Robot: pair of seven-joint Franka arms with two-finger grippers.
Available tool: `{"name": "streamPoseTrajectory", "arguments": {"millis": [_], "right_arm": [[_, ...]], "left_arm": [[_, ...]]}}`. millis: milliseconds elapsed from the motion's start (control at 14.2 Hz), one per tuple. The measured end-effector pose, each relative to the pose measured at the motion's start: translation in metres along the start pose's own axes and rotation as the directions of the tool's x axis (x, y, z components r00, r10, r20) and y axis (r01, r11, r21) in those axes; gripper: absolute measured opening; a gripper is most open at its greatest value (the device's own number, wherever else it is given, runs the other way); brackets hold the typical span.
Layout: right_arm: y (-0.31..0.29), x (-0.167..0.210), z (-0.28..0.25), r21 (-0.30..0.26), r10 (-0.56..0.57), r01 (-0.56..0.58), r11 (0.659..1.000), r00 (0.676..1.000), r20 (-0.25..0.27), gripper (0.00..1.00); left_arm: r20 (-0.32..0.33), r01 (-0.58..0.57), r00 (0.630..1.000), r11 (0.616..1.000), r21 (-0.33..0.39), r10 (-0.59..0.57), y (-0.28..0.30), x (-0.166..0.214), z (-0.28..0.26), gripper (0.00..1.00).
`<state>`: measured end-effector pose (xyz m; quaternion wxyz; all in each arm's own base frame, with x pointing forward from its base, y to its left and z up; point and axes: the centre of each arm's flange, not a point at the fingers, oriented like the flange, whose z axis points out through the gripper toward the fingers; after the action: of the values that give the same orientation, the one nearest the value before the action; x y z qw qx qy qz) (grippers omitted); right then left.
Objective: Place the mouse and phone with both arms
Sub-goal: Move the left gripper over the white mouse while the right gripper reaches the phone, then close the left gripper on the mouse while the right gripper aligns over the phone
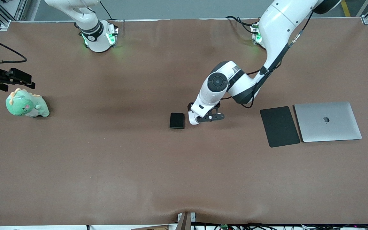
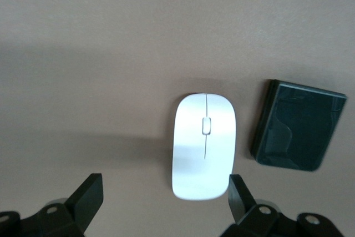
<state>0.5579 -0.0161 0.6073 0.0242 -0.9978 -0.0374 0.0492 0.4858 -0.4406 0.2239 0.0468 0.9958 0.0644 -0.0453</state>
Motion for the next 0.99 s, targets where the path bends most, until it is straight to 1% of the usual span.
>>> {"name": "streamPoseTrajectory", "arguments": {"millis": [212, 353, 494, 564, 635, 988], "right_arm": [[-0.034, 0.011, 0.012, 0.005, -0.054, 0.054, 0.999, 0.998, 0.008, 1.0], [-0.057, 0.025, 0.031, 0.029, -0.068, 0.067, 0.997, 0.997, 0.021, 1.0], [-0.076, 0.044, 0.058, 0.041, -0.06, 0.059, 0.997, 0.998, 0.03, 1.0], [-0.087, 0.054, 0.073, 0.041, -0.058, 0.057, 0.998, 0.998, 0.035, 1.0], [-0.102, 0.063, 0.089, 0.041, -0.051, 0.049, 0.998, 0.998, 0.04, 1.0], [-0.2, 0.094, 0.17, 0.028, -0.021, 0.02, 0.999, 0.999, 0.043, 1.0]], "left_arm": [[-0.011, 0.005, 1.0, 1.0, 0.024, -0.004, 0.005, -0.007, 0.016, 1.0], [-0.018, 0.001, 1.0, 0.999, 0.032, 0.0, 0.013, -0.015, 0.021, 1.0], [-0.023, -0.009, 1.0, 0.999, 0.04, 0.01, 0.018, -0.021, 0.025, 0.97], [-0.025, -0.012, 1.0, 0.999, 0.044, 0.013, 0.02, -0.023, 0.027, 0.97], [-0.023, -0.013, 1.0, 0.999, 0.045, 0.014, 0.02, -0.023, 0.029, 0.95], [-0.034, -0.01, 0.999, 1.0, 0.016, 0.011, 0.024, -0.018, 0.032, 0.93]]}}
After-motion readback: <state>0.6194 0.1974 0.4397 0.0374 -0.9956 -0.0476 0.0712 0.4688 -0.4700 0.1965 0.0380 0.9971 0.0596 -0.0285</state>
